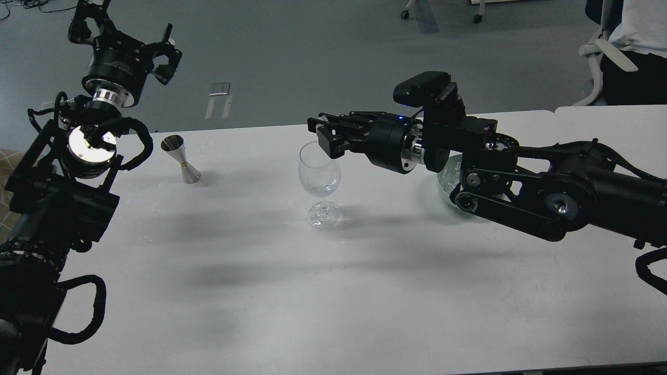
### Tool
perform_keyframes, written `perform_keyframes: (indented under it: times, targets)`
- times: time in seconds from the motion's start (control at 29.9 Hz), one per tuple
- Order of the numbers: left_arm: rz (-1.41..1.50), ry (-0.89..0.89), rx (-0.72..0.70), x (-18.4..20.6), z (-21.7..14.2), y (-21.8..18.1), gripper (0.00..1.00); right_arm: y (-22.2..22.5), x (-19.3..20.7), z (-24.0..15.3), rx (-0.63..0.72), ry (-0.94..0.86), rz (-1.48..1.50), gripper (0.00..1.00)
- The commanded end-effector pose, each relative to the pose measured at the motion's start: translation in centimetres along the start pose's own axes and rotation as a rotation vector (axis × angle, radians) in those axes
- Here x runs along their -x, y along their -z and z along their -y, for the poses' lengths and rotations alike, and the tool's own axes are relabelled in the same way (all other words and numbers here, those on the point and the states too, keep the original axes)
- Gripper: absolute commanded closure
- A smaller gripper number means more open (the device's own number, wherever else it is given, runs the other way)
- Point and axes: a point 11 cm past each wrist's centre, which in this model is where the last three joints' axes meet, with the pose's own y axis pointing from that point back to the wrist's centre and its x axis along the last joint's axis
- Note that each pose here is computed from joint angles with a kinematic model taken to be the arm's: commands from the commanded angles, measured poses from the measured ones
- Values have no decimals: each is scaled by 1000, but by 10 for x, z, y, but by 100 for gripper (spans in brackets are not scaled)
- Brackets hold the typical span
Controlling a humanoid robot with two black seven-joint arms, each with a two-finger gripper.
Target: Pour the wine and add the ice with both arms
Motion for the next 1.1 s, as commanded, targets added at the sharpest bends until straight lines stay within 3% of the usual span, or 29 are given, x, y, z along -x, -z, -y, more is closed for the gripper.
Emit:
perform_keyframes:
  times: [0.0,0.43,1.07]
  targets:
    - [4,-1,1,-1,-1,-2,3,4,1,3,-10,2,2,87]
    - [-6,0,15,-1,0,-6,3,15,-2,24,-17,-4,-3,86]
    - [-4,0,17,-3,-1,-7,3,12,14,23,-14,45,-27,83]
